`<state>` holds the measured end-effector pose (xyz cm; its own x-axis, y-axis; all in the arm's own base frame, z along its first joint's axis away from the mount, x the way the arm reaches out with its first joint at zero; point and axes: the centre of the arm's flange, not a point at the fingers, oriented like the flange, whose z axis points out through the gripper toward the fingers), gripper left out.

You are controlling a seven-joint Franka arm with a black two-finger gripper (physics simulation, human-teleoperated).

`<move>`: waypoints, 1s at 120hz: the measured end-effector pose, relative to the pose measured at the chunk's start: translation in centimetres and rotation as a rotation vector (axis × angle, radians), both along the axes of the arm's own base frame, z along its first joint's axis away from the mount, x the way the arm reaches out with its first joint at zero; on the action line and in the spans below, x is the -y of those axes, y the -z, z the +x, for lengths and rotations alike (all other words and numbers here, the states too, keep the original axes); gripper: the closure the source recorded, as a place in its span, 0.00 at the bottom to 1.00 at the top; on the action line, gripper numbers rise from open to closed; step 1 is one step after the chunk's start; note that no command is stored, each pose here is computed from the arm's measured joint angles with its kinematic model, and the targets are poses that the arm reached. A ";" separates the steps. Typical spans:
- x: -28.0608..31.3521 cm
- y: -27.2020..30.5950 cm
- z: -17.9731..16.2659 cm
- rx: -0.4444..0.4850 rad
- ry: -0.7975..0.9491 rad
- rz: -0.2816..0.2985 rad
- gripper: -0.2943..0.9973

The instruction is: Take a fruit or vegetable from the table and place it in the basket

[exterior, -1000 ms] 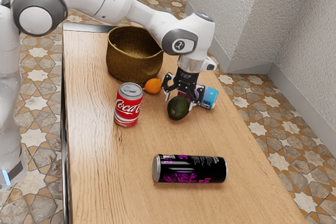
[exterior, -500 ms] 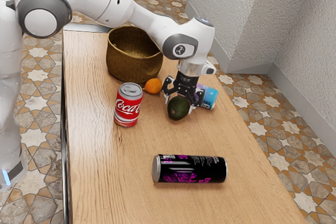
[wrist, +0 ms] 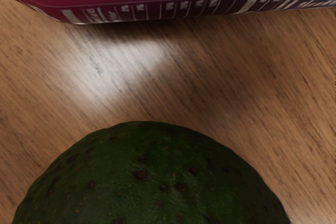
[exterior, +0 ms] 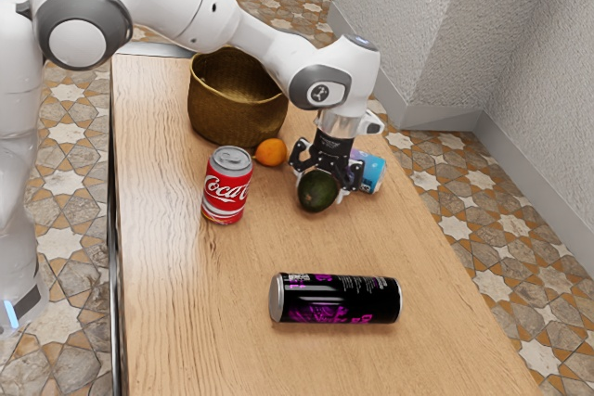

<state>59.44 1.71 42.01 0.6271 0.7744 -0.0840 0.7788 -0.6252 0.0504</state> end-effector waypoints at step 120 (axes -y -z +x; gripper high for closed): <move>-0.3 0.8 0.5 0.007 -0.001 -0.011 0.58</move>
